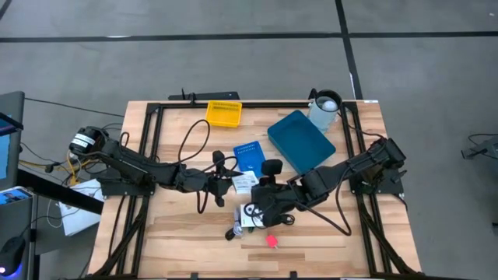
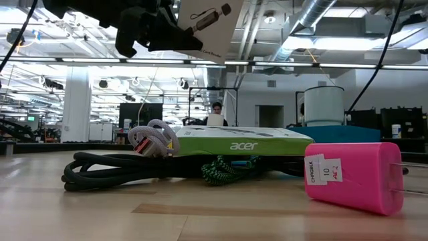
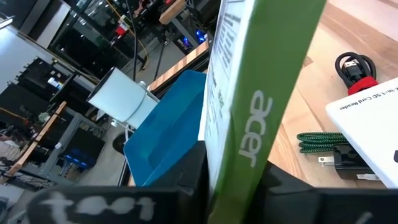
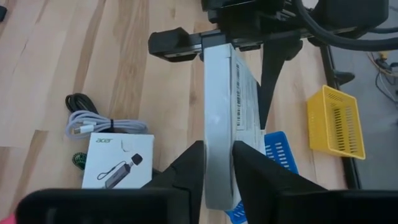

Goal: Pick and place items into bin
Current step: Put the white card reader box into the yellow bin

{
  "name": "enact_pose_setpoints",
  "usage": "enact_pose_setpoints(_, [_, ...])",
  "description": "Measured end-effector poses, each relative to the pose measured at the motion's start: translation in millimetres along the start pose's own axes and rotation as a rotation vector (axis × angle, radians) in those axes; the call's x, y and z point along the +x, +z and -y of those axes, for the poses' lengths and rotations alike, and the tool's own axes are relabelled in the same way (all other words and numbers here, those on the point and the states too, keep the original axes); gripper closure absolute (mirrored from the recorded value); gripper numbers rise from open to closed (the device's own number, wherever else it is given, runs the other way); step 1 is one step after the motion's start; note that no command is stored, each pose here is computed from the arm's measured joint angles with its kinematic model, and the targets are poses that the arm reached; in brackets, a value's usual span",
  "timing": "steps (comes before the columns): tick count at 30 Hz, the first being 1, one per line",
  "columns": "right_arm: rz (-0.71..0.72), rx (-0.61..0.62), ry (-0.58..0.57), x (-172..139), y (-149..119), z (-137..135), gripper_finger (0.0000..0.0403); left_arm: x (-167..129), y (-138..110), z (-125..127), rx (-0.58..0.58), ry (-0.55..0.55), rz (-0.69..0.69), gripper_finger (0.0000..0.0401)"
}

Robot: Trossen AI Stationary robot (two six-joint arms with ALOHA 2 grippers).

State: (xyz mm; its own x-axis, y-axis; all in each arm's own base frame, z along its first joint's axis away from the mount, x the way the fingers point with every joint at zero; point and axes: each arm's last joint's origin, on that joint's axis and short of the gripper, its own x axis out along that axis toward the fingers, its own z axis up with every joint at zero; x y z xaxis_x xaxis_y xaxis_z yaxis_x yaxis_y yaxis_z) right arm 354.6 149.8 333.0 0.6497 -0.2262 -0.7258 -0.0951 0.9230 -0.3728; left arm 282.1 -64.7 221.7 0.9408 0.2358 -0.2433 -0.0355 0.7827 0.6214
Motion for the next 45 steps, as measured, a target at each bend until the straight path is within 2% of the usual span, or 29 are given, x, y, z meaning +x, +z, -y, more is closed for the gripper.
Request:
enact_pose_setpoints(11, [-0.046, -0.039, 0.000, -0.5, -4.9, -0.5, 0.0210, 0.1, -0.3, -1.3, -0.005, 0.033, -0.017, 0.0359])
enact_pose_setpoints(15, [-0.076, -0.023, -0.006, -1.2, -8.3, 0.1, 0.0184, 0.1, -1.0, -1.4, -0.001, 0.044, -0.030, 0.0365])
enact_pose_setpoints(21, [-0.154, -0.017, -0.068, -4.2, -17.4, 0.6, 0.0175, -0.2, -2.6, -2.0, 0.007, 0.074, -0.065, 0.0361])
enact_pose_setpoints(27, [-0.265, 0.008, -0.154, -10.3, -31.4, 0.1, 0.0182, -1.5, -7.9, -3.5, 0.034, 0.156, -0.165, 0.0364])
enact_pose_setpoints(30, [-0.323, 0.031, -0.177, -13.4, -38.2, 0.7, 0.0184, -6.0, -10.4, -7.4, 0.041, 0.163, -0.207, 0.0364])
enact_pose_setpoints(36, [-0.414, 0.072, -0.221, -17.8, -48.1, 4.4, 0.0184, -27.9, -17.5, -39.6, -0.006, 0.195, -0.292, 0.0364])
enact_pose_setpoints(45, [-0.445, 0.073, -0.237, -17.5, -50.7, 8.7, 0.0193, -61.4, -22.3, -121.0, -0.068, 0.214, -0.459, 0.0363])
